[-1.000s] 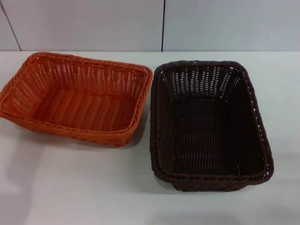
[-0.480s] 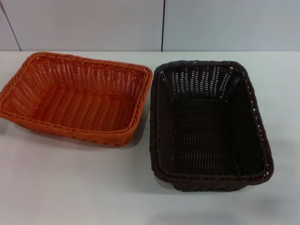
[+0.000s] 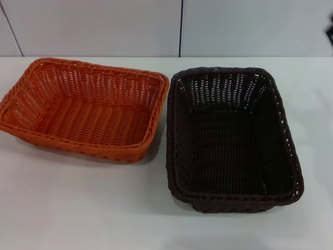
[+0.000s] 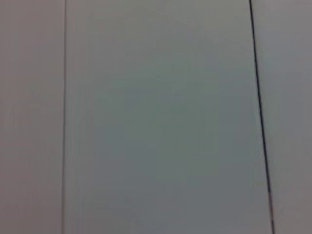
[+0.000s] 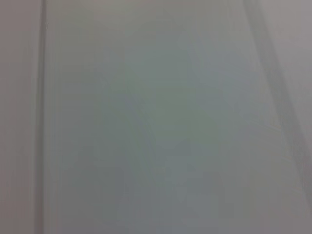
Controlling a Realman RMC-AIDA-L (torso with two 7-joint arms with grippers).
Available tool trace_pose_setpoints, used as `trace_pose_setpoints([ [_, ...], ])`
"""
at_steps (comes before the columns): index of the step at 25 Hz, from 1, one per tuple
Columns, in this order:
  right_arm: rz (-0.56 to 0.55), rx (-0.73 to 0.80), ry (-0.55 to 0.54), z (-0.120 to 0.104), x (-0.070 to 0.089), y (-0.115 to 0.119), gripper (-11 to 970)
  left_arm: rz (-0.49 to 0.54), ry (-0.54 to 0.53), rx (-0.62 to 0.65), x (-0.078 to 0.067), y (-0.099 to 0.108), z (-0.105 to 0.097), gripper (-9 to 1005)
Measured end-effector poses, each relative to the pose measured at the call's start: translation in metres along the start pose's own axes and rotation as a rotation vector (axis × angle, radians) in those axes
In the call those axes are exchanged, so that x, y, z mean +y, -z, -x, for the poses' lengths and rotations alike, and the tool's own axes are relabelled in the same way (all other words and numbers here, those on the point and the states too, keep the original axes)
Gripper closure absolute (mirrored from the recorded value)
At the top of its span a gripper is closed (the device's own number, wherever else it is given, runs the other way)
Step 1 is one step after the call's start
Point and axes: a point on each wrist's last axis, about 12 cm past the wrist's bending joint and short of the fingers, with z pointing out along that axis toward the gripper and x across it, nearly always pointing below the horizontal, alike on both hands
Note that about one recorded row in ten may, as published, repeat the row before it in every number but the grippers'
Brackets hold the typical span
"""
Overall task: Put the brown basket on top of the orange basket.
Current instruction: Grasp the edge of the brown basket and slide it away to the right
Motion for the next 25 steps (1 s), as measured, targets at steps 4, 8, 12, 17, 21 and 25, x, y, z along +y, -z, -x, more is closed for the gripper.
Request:
trace_pose_setpoints([
  [4, 0.156, 0.253, -0.026, 0.039, 0.013, -0.06, 136, 0.017, -0.004, 0.008, 0.004, 0.003, -0.001, 255],
  [8, 0.221, 0.398, -0.025, 0.072, 0.023, -0.086, 135, 0.017, -0.008, 0.024, 0.005, 0.003, -0.003, 256],
  [12, 0.314, 0.611, -0.028, 0.118, 0.025, -0.114, 135, 0.016, -0.008, 0.055, 0.004, 0.0, -0.007, 256],
  [17, 0.564, 0.918, 0.071, 0.15, 0.04, -0.11, 135, 0.012, -0.008, 0.078, 0.002, -0.004, -0.009, 256],
  [21, 0.742, 1.126, 0.167, 0.159, 0.053, -0.096, 136, 0.016, -0.009, 0.081, 0.002, -0.006, -0.009, 256],
  [25, 0.938, 1.298, 0.26, 0.153, 0.068, -0.077, 136, 0.039, -0.009, 0.078, 0.005, -0.007, -0.009, 256],
])
